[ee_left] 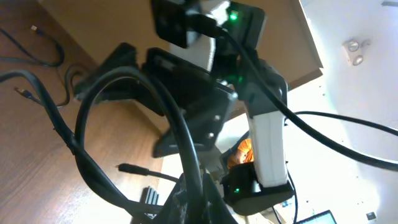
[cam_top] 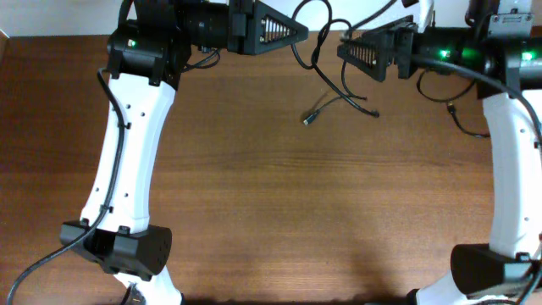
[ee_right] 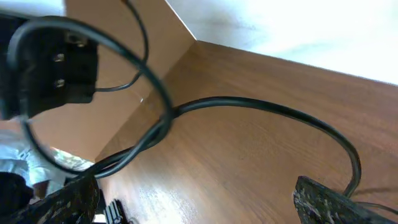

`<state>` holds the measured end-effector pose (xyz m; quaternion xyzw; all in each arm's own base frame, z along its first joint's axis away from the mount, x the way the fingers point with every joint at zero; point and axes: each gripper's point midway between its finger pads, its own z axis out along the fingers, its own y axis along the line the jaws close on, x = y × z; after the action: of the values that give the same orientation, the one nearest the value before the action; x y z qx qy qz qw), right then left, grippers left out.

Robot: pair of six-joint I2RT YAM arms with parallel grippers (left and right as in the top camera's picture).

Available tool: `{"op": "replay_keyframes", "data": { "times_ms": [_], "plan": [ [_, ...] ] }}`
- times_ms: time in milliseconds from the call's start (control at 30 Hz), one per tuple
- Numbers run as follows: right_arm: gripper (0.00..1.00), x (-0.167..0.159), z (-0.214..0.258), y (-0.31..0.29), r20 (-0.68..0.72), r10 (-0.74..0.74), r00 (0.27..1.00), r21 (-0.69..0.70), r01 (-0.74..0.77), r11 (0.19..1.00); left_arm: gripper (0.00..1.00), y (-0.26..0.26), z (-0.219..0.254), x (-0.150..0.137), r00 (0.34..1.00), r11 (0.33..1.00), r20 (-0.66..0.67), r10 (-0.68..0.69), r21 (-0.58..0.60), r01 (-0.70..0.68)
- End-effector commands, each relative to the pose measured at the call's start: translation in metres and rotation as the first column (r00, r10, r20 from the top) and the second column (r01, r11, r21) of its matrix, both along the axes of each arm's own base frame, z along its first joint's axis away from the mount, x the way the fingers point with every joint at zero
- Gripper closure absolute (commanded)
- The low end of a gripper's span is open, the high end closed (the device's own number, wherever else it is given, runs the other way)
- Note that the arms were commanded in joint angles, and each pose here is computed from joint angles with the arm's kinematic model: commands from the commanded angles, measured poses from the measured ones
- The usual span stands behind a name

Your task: Untangle cables

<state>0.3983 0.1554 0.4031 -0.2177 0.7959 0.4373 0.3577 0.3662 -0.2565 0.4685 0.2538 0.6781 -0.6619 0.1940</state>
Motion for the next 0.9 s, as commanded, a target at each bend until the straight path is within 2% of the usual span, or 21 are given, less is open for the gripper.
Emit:
{"op": "replay_keyframes", "data": {
  "times_ms": [0,167,300,500,633,667,700,733,867],
  "plan": [
    [0.01,0.005,-0.007,0.01,-0.036,0.002,0.999,-0.001,-0.002,1.0,1.0,0.002,0.007,-0.006,1.0,1.0,0.018,-0.018,-0.011,0.018],
    [0.01,0.009,-0.024,0.021,-0.069,0.002,0.998,-0.039,-0.005,0.999,1.0,0.001,0.018,0.001,0.998,1.0,0.064,0.008,-0.027,-0.006],
    [0.01,0.008,-0.028,0.023,-0.081,0.011,0.997,-0.045,-0.015,0.999,1.0,0.013,0.051,0.009,0.985,0.996,0.166,0.047,-0.085,-0.033],
    [0.0,0.001,-0.023,0.028,-0.091,0.052,0.994,-0.006,-0.053,0.999,1.0,0.025,0.043,0.027,0.984,0.993,0.153,0.092,-0.082,-0.08],
    [0.12,-0.004,-0.018,0.032,-0.093,0.089,0.992,0.029,-0.086,0.996,1.0,0.024,0.024,0.043,0.989,0.994,0.108,0.098,-0.067,-0.091],
    [0.34,-0.01,-0.012,0.036,-0.089,0.131,0.987,0.07,-0.125,0.99,1.0,0.023,0.016,0.05,0.991,0.994,0.09,0.098,-0.062,-0.092],
    [0.84,-0.01,-0.01,0.036,-0.085,0.136,0.987,0.074,-0.13,0.989,1.0,0.023,0.01,0.055,0.992,0.994,0.079,0.097,-0.059,-0.092],
    [0.96,-0.01,-0.011,0.036,-0.086,0.136,0.987,0.074,-0.13,0.989,1.0,0.022,0.004,0.06,0.993,0.994,0.069,0.096,-0.056,-0.092],
    [0.96,-0.012,-0.005,0.036,-0.06,0.136,0.989,0.074,-0.132,0.989,1.0,0.02,-0.013,0.071,0.995,0.995,0.04,0.088,-0.048,-0.086]
  ]
}}
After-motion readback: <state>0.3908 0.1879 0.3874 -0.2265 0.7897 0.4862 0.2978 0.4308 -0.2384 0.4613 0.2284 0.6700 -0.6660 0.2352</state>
